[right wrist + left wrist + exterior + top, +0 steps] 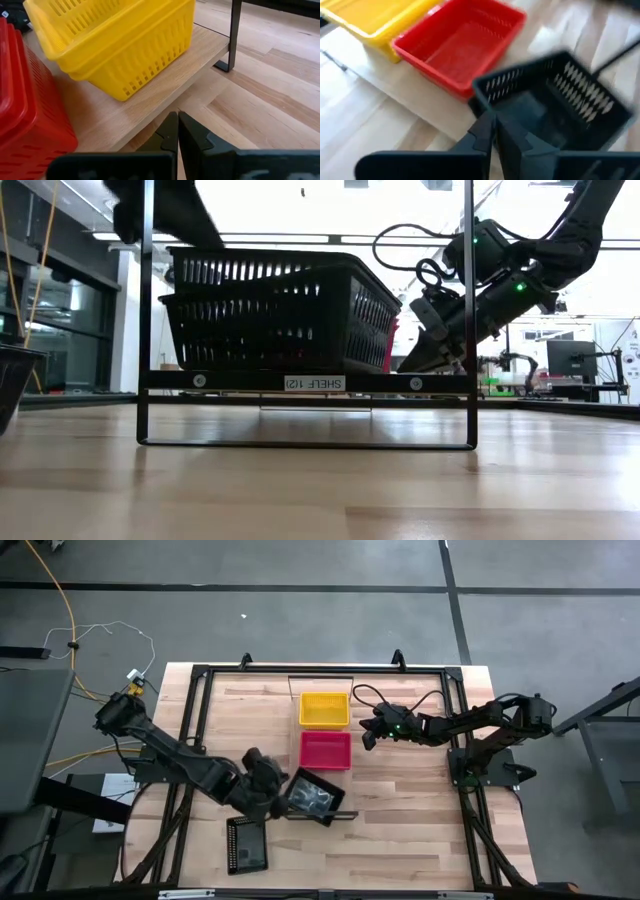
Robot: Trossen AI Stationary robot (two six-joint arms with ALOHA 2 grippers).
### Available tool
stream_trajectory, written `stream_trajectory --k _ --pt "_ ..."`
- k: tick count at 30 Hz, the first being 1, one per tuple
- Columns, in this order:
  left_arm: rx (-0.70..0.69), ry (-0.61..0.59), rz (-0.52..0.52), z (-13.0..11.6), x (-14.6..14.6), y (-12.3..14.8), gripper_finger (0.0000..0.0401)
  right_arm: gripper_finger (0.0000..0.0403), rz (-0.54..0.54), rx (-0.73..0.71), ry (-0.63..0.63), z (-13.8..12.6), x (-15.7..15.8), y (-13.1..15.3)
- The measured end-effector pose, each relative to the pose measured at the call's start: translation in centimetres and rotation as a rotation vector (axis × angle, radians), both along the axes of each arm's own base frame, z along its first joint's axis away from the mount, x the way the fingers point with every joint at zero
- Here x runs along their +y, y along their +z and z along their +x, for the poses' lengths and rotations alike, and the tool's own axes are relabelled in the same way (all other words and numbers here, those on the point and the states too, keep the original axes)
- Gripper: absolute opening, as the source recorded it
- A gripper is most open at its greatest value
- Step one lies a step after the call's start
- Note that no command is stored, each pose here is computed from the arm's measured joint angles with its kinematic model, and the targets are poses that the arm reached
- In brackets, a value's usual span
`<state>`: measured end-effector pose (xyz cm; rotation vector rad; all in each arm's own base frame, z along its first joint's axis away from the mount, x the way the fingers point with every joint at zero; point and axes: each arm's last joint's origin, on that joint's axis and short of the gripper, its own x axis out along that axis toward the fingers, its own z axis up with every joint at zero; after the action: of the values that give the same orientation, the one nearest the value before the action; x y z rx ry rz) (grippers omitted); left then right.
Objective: Stack baskets on shelf by color
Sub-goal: Stack the top black bin on the black bin on the shelf
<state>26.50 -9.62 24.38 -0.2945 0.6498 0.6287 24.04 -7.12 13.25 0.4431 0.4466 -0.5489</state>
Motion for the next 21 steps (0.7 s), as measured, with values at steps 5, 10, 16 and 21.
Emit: stream_trajectory --k 5,10,16,21 --pt "0.023 -0.172 0.046 -0.2 -0.6 -2.2 0.0002 0.0 -0.002 -0.001 -0.002 0.0 0.0 0.0" --pt "0.012 -0.239 0.081 0.0 -0.4 -2.9 0.0001 0.0 -0.006 0.001 -0.009 0.0 0.0 0.0" --pt "0.044 -0.248 0.062 -0.2 0.9 -4.6 0.0 0.0 0.001 0.002 -0.013 0.0 0.0 0.0" --pt "0.034 -0.254 0.087 -0.2 1.5 -4.1 0.0 0.0 0.002 0.004 -0.014 0.0 0.0 0.0"
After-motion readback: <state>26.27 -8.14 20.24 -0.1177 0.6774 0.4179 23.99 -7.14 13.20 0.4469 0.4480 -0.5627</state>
